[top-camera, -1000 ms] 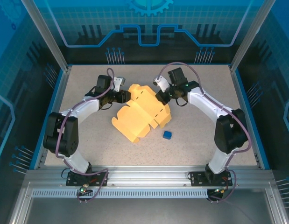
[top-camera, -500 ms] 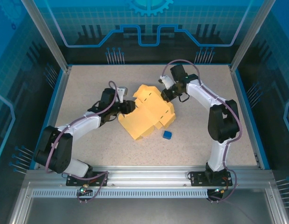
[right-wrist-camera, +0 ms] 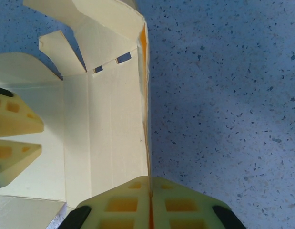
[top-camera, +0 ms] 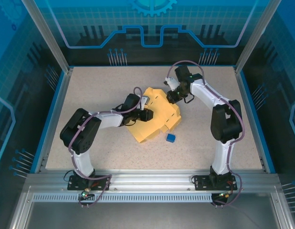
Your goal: Fold the paper box
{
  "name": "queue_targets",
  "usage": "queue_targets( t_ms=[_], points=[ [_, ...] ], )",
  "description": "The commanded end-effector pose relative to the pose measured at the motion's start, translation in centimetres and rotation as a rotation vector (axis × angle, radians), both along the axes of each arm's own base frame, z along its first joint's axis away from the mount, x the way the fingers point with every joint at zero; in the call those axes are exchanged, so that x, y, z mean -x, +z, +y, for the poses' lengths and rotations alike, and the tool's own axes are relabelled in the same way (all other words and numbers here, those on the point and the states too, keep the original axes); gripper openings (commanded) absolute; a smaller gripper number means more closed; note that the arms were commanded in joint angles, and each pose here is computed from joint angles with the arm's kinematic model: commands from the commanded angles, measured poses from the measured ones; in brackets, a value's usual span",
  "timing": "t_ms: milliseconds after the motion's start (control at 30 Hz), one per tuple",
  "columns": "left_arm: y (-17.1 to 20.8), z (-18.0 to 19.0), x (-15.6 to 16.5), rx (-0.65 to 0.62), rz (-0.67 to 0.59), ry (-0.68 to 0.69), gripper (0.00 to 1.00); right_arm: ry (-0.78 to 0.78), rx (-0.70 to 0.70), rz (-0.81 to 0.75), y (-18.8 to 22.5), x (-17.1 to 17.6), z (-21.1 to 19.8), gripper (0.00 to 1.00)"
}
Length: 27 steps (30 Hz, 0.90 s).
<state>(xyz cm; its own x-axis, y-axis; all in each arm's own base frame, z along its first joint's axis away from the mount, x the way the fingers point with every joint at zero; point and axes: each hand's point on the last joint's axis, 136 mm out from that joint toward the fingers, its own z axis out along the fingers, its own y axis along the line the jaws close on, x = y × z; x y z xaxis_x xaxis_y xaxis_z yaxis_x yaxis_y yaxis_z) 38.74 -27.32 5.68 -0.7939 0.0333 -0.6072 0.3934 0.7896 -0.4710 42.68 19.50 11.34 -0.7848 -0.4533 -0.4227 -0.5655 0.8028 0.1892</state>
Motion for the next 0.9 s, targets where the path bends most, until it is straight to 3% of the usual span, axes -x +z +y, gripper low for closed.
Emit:
queue_targets(
  t_ms=[0,233,867],
  points=[
    [0.0,-1.2,-0.7,0.025,-0.014,-0.024,0.25,-0.021,-0.012,0.008,0.7,-0.5,-0.2,0.08],
    [-2.2,-1.2,-0.4,0.011,0.026,-0.014,0.15,-0.026,-0.021,0.006,0.8,-0.7,0.0,0.08],
    [-5.1,-1.5,-0.6,0.021,0.064,0.000,0.12,-0.002,-0.086,-0.004,2.0,0.2,3.4,0.10]
  ],
)
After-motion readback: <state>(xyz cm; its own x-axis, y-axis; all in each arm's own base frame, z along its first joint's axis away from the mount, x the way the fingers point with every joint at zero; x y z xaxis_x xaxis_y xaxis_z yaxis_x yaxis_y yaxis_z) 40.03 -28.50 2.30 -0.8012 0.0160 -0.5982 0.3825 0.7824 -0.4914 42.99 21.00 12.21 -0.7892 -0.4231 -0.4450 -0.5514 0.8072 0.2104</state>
